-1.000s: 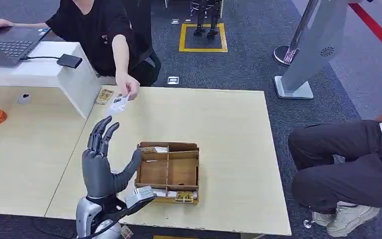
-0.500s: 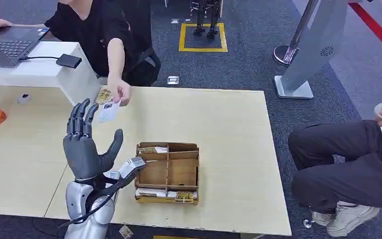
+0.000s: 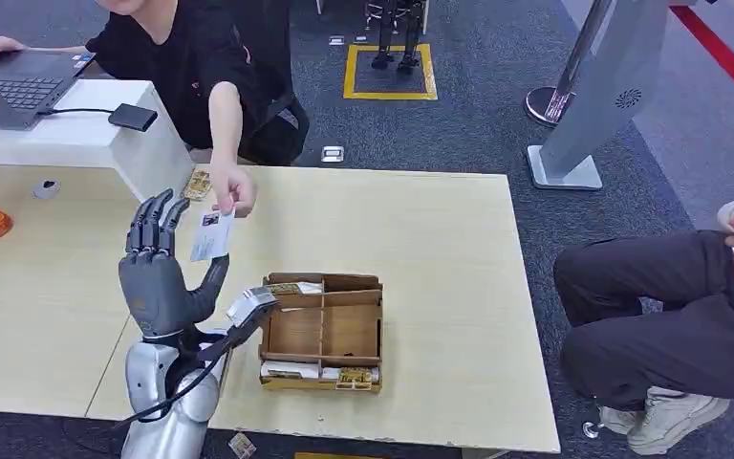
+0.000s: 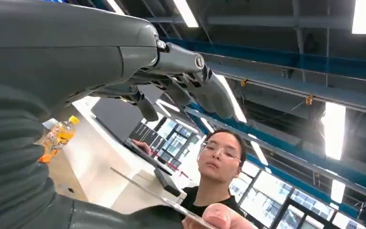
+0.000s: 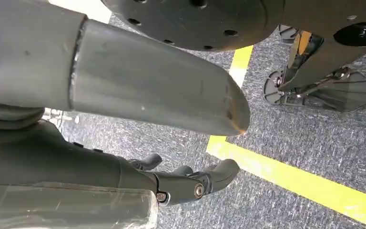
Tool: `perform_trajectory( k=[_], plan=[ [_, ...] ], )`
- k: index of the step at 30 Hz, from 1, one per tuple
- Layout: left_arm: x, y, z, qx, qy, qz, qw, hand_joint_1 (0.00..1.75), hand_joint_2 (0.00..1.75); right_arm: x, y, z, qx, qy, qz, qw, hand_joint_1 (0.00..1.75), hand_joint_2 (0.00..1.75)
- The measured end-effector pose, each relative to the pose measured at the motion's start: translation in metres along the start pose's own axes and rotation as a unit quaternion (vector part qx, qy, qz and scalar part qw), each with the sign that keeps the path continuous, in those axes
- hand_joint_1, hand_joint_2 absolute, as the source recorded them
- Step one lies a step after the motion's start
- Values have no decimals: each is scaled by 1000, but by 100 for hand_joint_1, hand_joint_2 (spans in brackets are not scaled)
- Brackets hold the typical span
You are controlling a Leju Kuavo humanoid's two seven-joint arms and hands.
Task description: Pass the card to the sensor for recognition and then transmit it.
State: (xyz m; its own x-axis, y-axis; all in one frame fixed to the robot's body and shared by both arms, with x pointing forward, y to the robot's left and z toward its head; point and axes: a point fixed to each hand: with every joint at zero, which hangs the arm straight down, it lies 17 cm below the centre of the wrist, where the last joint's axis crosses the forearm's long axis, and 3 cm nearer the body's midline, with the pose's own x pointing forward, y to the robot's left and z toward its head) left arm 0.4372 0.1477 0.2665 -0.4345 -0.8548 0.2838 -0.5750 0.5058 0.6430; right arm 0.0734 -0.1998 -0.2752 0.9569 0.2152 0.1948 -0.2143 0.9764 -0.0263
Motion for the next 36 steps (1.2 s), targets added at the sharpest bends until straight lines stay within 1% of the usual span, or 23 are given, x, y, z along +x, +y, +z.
perform_trajectory(
  k=[1, 2, 3, 7, 8, 16, 28, 31, 33, 35, 36],
  plan=[
    [0, 0, 0, 0, -1, -1, 1000, 96, 175, 0, 0, 0, 0, 0, 0, 1000, 0, 0],
    [0, 0, 0, -1, -1, -1, 1000, 131, 175, 0, 0, 0, 0, 0, 0, 1000, 0, 0],
    [0, 0, 0, -1, -1, -2, 1000, 143, 175, 0, 0, 0, 0, 1, 0, 1000, 0, 0],
    [1, -1, 0, -2, -3, -4, 1000, 150, 175, 0, 0, 0, 0, 1, 1, 1000, 0, 0],
    [1, -1, 1, -2, -4, -5, 1000, 175, 175, 0, 0, 0, 0, 1, 2, 1000, 0, 0],
    [-1, -1, 4, -4, -7, -8, 1000, 175, 175, 0, 0, 0, 0, 1, 5, 1000, 0, 0],
    [-8, -1, 10, -5, 6, -1, 1000, 175, 175, 0, 0, 0, 0, 0, 4, 1000, 0, 0],
    [-19, 1, 14, 5, 45, 44, 998, 175, 175, 1, 0, 0, 0, 0, -1, 1000, 0, 0],
    [-33, -2, 19, 13, 98, 115, 988, 175, 175, 1, 0, 0, -1, 0, -5, 1000, 0, 0],
    [-40, -12, 27, 9, 147, 216, 965, 175, 175, 2, -1, 0, -2, -2, -7, 1000, 0, 0],
    [-38, -22, 33, -4, 168, 276, 946, 175, 175, 2, -1, 0, -3, -2, -9, 1000, 0, 0]
  ],
)
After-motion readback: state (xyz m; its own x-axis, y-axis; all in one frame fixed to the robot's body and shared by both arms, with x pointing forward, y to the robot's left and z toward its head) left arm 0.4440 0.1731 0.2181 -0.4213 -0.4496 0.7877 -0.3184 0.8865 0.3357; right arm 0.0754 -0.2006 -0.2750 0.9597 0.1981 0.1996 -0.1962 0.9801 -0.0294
